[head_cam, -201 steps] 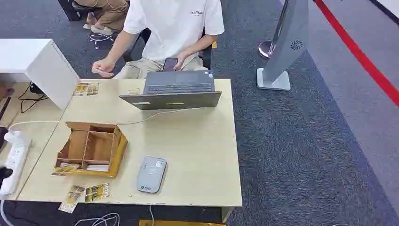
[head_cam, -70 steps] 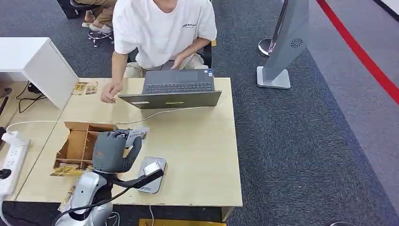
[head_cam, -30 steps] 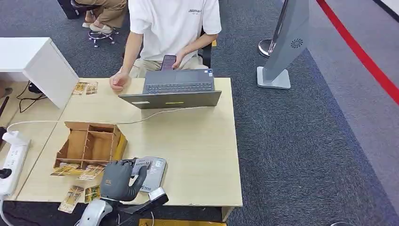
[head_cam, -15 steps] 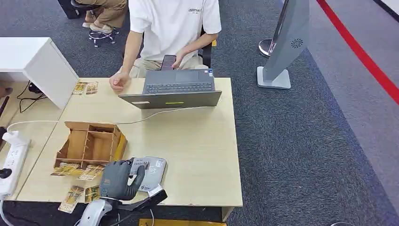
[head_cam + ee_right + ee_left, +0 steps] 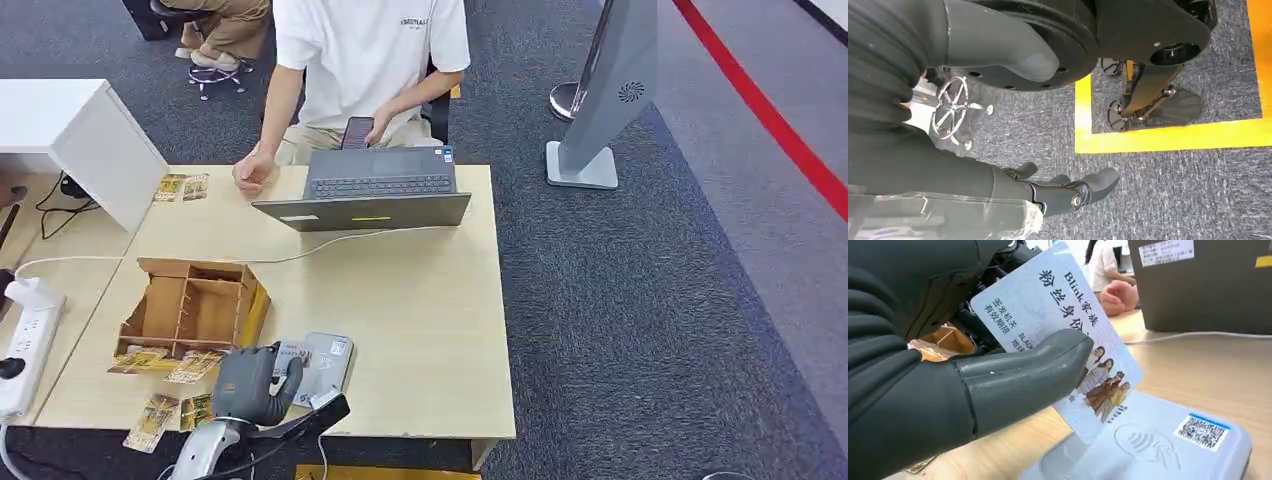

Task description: Pass the card to the sensor for recognition and then transmit it.

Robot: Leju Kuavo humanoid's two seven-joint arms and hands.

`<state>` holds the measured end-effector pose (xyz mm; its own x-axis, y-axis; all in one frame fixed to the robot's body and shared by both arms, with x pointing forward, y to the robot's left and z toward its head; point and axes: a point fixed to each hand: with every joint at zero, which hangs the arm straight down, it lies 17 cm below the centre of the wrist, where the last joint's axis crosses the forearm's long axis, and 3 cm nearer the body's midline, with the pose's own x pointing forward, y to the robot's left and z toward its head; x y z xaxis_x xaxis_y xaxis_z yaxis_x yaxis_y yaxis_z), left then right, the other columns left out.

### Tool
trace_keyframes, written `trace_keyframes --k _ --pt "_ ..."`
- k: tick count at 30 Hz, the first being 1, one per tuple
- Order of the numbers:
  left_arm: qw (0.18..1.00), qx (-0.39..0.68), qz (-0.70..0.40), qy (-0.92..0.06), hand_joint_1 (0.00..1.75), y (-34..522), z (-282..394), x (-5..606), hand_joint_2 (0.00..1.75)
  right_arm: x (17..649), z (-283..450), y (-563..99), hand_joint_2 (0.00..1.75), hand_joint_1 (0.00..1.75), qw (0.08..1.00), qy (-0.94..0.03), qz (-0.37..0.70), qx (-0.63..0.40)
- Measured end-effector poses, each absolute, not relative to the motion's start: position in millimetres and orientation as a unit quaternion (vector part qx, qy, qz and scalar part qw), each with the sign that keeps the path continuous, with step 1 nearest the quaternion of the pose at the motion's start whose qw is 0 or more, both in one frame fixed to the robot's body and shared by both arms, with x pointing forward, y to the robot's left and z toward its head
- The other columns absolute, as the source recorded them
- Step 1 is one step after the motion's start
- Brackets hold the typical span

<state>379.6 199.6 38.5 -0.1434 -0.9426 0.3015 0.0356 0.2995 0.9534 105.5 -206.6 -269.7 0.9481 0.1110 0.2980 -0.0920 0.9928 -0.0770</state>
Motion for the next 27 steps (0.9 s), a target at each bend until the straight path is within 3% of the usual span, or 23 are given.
trace_keyframes --k 27 --pt "0.55 0.373 -0.482 -0.571 1.75 200 21 380 1.75 105 -270 -206 1.75 0.0 0.987 -0.152 0.052 -0.029"
